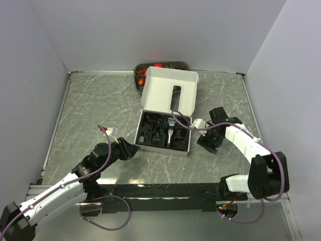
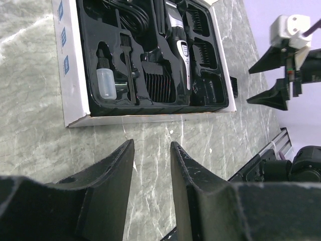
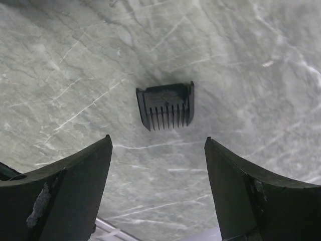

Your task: Sort the hair-cutting tools

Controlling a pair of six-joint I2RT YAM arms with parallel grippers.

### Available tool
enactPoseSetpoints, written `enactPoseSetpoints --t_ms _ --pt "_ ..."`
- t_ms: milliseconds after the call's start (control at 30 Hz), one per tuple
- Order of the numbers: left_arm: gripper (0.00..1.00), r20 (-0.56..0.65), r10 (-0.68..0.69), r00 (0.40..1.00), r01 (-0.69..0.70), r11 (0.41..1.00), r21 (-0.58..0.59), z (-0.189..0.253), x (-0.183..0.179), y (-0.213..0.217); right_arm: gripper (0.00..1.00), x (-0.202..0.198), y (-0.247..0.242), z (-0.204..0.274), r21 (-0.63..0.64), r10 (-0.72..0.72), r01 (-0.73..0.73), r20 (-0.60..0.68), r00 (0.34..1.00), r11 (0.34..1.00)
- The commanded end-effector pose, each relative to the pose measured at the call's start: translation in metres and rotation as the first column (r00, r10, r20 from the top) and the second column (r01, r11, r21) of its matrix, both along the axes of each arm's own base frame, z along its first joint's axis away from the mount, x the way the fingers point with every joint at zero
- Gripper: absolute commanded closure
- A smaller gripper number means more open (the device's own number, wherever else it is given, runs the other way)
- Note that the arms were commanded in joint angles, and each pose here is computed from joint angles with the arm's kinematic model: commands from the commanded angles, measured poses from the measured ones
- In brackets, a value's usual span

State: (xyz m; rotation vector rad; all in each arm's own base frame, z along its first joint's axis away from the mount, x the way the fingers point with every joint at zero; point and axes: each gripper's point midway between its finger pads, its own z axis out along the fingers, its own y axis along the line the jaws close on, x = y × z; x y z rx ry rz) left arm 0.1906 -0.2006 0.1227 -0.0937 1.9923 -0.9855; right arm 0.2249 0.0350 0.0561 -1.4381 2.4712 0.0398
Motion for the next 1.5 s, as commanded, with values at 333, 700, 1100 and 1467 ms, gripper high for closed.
enactPoseSetpoints --t_ms 333,700,1100,1467 --pt "0.59 0.014 0.008 1.000 -0.007 1.000 -0.021 0.006 0.003 -0.002 0.01 0.017 0.016 -0.007 0.017 0.130 -0.130 -0.059 0.990 0.991" --pt "0.59 0.011 0.013 1.000 -0.013 1.000 -0.014 0.004 0.004 -0.001 0.01 0.023 0.012 -0.019 0.002 0.130 -0.130 -0.082 0.988 0.991" --pt "0.59 0.013 0.016 1.000 -0.016 1.000 -0.015 0.004 0.004 0.000 0.01 0.018 0.002 -0.034 -0.020 0.106 -0.109 -0.092 0.990 0.994" --pt "0.59 0.016 0.016 1.000 -0.016 1.000 -0.019 0.005 0.003 0.000 0.01 0.011 -0.004 -0.043 -0.033 0.084 -0.088 -0.116 0.990 0.996"
